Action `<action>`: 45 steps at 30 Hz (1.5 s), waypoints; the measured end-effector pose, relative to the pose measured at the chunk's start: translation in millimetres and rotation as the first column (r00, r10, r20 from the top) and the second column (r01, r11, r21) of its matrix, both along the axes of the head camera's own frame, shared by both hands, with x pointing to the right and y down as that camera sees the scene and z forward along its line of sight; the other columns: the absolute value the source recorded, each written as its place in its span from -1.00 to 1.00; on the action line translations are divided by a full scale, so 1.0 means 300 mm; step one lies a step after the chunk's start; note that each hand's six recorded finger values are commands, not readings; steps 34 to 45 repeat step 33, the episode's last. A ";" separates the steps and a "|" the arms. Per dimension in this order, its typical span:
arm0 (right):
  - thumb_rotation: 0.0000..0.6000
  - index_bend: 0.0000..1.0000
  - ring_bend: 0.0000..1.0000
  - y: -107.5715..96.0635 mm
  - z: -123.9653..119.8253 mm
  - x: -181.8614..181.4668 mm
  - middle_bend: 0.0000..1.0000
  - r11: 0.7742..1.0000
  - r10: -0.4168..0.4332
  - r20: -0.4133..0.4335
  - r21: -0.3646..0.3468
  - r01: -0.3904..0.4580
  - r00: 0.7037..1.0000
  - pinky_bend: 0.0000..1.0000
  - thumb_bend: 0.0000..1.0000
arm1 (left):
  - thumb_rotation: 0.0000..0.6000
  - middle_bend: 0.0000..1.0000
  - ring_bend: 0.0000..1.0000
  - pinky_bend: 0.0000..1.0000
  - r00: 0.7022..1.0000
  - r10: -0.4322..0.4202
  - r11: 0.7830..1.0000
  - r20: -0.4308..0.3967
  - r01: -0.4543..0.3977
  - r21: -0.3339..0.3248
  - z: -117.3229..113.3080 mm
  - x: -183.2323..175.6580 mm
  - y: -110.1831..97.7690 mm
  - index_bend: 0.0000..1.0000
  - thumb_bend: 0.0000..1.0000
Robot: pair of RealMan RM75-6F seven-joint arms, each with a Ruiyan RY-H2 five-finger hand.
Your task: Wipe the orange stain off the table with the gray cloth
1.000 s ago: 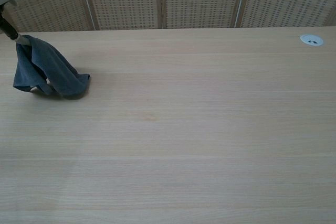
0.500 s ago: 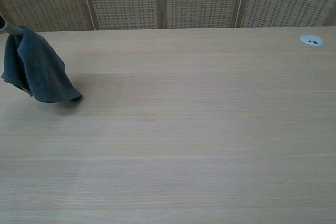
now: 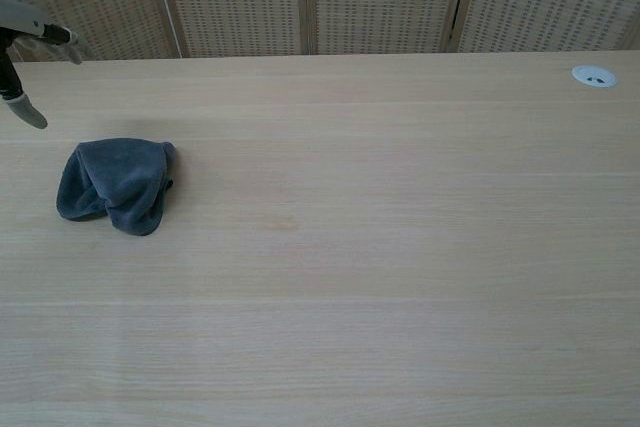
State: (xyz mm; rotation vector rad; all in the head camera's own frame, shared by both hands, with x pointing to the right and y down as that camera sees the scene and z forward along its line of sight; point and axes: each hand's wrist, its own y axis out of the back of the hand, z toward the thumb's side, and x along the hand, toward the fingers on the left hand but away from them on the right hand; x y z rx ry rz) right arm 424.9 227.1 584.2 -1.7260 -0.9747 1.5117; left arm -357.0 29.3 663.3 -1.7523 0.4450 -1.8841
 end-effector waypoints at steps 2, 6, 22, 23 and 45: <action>1.00 -1.00 -1.00 -0.001 -0.001 0.001 -1.00 1.000 0.001 0.001 0.001 -0.001 1.000 -1.00 -1.00 | 1.00 -1.00 -1.00 -1.00 1.000 -0.024 1.000 0.013 0.024 0.007 -0.013 0.003 -0.014 -1.00 -1.00; 1.00 -1.00 -1.00 -0.004 -0.006 0.004 -1.00 1.000 0.007 0.005 0.006 -0.007 1.000 -1.00 -1.00 | 1.00 -1.00 -1.00 -1.00 0.997 -0.071 0.996 0.020 0.070 0.054 -0.026 -0.037 -0.011 -1.00 -1.00; 1.00 -1.00 -1.00 -0.017 -0.012 0.032 -1.00 0.999 0.028 -0.019 0.022 -0.028 0.999 -1.00 -1.00 | 1.00 -1.00 -1.00 -1.00 0.978 0.048 0.810 -0.203 0.081 0.581 -0.160 -0.208 0.181 -1.00 -1.00; 1.00 -1.00 -1.00 -0.018 -0.013 0.034 -1.00 0.999 0.027 -0.026 0.026 -0.027 0.999 -1.00 -1.00 | 1.00 -1.00 -1.00 -1.00 0.977 0.043 0.801 -0.211 0.093 0.592 -0.161 -0.234 0.217 -1.00 -1.00; 1.00 -1.00 -1.00 -0.034 -0.043 0.044 -1.00 0.990 0.050 -0.096 0.138 -0.036 0.994 -1.00 -1.00 | 1.00 -1.00 -1.00 -1.00 0.964 -0.043 0.803 -0.261 0.188 0.566 -0.143 -0.370 0.483 -1.00 -1.00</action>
